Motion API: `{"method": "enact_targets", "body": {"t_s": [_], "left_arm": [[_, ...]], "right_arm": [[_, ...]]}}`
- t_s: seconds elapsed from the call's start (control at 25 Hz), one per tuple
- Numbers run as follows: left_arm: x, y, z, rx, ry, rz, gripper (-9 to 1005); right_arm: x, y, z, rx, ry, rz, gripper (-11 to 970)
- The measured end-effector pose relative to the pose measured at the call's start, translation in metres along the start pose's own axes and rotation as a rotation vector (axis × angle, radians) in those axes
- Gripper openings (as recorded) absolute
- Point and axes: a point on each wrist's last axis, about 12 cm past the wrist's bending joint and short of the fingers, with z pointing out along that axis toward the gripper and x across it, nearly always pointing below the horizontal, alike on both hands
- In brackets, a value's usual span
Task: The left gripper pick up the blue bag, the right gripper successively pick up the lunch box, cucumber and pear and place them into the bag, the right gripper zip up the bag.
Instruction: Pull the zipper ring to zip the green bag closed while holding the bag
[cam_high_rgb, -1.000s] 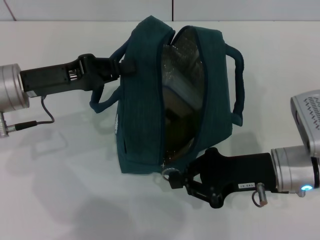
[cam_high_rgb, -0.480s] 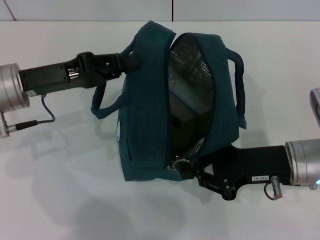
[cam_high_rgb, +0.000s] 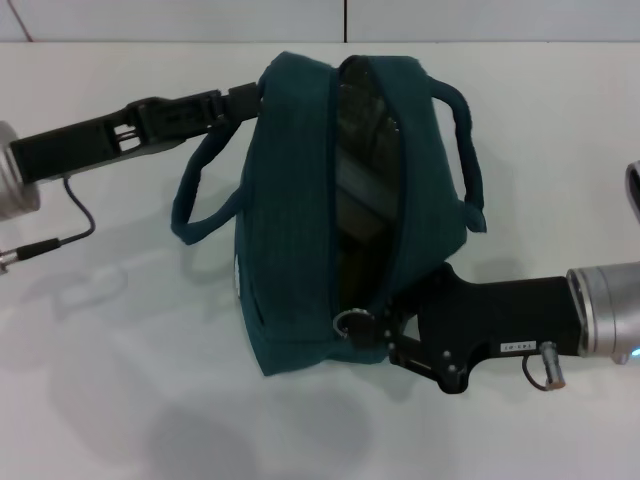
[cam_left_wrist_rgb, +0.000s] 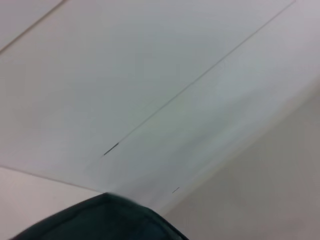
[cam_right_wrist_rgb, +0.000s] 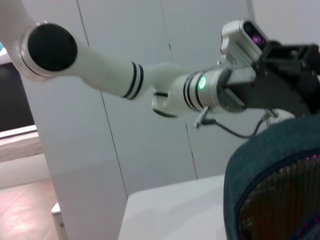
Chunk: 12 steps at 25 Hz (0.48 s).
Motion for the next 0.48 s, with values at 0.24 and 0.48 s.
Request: {"method": "enact_targets", "body": {"t_s": [0.24,0.48], "left_arm": [[0.017,-0.002,-0.026,-0.014,-0.009,0.077,378],[0.049,-0.004,-0.060,-0.076,-0.065,0.178,377]], "right_arm": [[-0.008,-0.003,0.001,0.000,-0.031,-0.010,18],[-0.015,-0.007,0.001,0.007,-0.066,-0.017,17]]}}
